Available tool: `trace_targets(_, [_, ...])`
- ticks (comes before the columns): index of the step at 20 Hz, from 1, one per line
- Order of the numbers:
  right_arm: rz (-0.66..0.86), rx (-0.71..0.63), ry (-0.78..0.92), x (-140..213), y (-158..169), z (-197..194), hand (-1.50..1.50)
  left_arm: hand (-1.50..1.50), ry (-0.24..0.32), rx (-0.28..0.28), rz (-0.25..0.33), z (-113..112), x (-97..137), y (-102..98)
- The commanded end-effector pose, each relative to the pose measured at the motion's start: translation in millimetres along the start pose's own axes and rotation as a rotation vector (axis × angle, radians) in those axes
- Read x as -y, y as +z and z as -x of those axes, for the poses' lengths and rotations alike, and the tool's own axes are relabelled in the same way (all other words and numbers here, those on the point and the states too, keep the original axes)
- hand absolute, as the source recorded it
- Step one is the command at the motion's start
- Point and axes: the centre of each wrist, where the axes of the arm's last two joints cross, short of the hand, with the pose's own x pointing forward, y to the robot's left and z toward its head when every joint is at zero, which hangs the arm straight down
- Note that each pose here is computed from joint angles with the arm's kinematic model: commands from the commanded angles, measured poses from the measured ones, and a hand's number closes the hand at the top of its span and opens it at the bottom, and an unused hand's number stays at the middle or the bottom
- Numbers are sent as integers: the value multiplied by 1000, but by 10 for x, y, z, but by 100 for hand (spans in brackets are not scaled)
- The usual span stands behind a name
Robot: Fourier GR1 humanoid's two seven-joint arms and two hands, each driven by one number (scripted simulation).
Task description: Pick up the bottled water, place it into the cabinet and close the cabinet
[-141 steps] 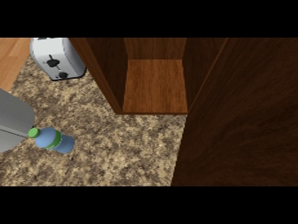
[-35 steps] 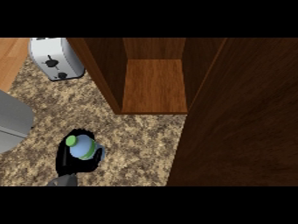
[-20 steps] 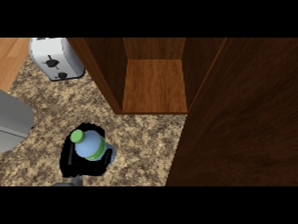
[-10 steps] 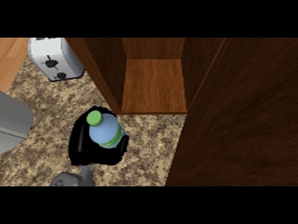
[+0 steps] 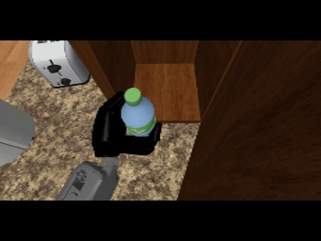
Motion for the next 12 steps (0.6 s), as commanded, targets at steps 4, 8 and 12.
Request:
trace_targets(4, [-1, 36, 10, -21, 163, -259, -150, 150, -80, 17, -39, -55, 174, -432])
trace_targets(8, [-12, 31, 10, 78, 138, -149, -150, 150, -136, 16, -52, -33, 323, -748])
trace_targets(12, [4, 41, 4, 85, 108, -191, -150, 150, -163, 5, -54, -26, 244, -905])
